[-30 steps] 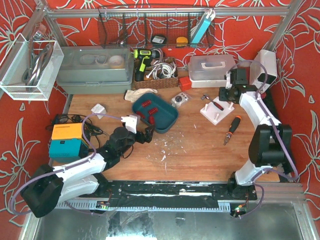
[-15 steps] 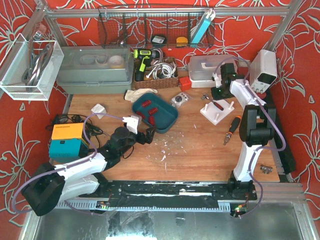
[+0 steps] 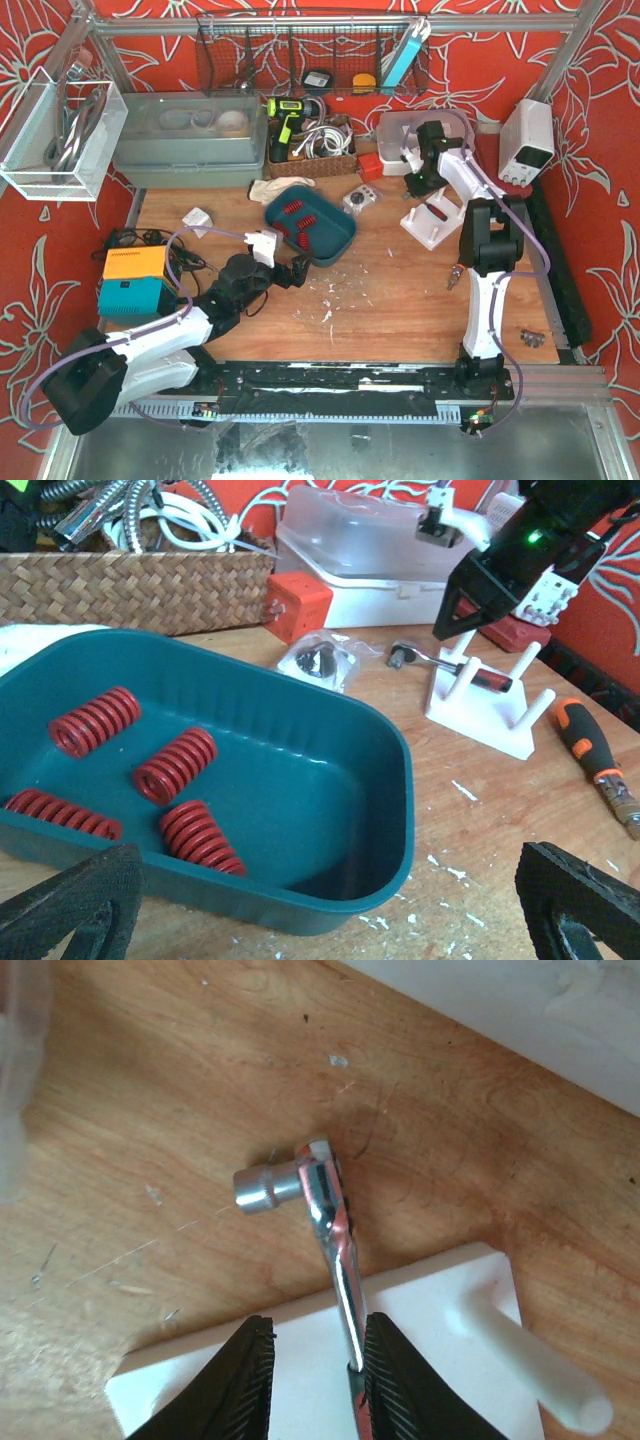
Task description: Install the large spring
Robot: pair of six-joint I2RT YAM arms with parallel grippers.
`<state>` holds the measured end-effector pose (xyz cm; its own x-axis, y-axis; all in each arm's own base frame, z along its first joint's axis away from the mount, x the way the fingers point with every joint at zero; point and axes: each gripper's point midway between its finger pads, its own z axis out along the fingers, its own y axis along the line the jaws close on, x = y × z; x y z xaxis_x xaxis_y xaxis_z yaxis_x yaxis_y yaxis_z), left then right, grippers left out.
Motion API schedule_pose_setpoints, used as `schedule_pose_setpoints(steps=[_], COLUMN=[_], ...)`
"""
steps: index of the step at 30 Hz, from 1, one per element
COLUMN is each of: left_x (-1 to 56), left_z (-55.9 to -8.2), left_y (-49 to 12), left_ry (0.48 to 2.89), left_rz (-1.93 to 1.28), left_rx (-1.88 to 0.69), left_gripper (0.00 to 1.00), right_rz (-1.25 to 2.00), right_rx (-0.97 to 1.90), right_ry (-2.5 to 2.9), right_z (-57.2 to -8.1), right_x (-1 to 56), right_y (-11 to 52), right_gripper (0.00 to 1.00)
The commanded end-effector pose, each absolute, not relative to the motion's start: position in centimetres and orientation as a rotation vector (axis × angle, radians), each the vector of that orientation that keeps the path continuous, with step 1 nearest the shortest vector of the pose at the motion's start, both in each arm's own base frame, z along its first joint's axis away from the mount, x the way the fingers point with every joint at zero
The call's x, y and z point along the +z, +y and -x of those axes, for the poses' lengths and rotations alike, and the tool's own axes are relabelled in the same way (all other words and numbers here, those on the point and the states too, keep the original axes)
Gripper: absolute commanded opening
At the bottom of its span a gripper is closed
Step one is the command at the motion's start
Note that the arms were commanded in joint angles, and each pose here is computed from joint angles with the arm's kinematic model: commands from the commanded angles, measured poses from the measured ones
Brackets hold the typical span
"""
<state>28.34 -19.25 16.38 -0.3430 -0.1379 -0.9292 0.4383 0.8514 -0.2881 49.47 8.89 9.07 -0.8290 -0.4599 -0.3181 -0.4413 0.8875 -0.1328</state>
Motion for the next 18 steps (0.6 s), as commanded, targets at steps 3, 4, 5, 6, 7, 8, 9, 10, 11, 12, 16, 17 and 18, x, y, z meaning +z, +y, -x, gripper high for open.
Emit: schedule_pose_setpoints(steps=[3, 4, 5, 6, 7, 8, 9, 10, 11, 12, 16, 17, 18], left_x=[17.3, 17.3, 17.3, 17.4, 17.5, 17.4, 17.6, 17.6, 17.6, 17.6, 17.6, 17.6, 17.6], left_z=[-27.9, -27.9, -27.9, -27.9, -27.9, -27.9, -27.9, -27.9, -27.9, -27.9, -27.9, -27.9, -27.9], left_y=[-19.7, -19.7, -19.8, -19.8, -19.9, -19.9, -19.9, -19.9, -20.0, -20.0, -19.9, -19.9, -19.9], left_ry=[1.781, 1.781, 1.779, 1.777, 1.775, 1.777, 1.773, 1.772, 1.772, 1.773, 1.773, 1.772, 1.773], left_rz=[-0.252, -0.253, -0.253, -0.254, -0.256, -0.256, -0.256, -0.257, -0.257, -0.257, -0.257, -0.258, -0.257], left_rx=[-0.632, -0.633, -0.636, -0.640, -0.644, -0.646, -0.650, -0.650, -0.650, -0.649, -0.648, -0.647, -0.646], left_gripper=[1.00, 1.00, 1.00, 1.00, 1.00, 1.00, 1.00, 1.00, 1.00, 1.00, 1.00, 1.00, 1.00], right_rz=[0.746, 0.754, 0.762, 0.764, 0.772, 0.778, 0.783, 0.790, 0.795, 0.803, 0.817, 0.817, 0.820], right_rx=[-0.144, -0.148, -0.147, -0.150, -0.152, -0.155, -0.163, -0.172, -0.180, -0.187, -0.202, -0.201, -0.203], right_ry=[2.767, 2.768, 2.767, 2.768, 2.766, 2.771, 2.775, 2.782, 2.789, 2.793, 2.790, 2.792, 2.794], right_z=[-49.6, -49.7, -49.7, -49.8, -49.9, -50.0, -50.1, -50.1, -50.2, -50.3, -50.9, -51.0, -51.0], right_x=[7.4, 7.2, 7.1, 6.9, 6.9, 6.7, 6.5, 6.2, 6.1, 5.8, 5.3, 5.3, 5.2], right_y=[8.0, 8.0, 8.0, 8.0, 8.0, 8.0, 7.9, 7.8, 7.7, 7.7, 7.6, 7.6, 7.6], right_gripper=[0.32, 0.33, 0.33, 0.33, 0.33, 0.33, 0.33, 0.33, 0.33, 0.33, 0.33, 0.33, 0.33])
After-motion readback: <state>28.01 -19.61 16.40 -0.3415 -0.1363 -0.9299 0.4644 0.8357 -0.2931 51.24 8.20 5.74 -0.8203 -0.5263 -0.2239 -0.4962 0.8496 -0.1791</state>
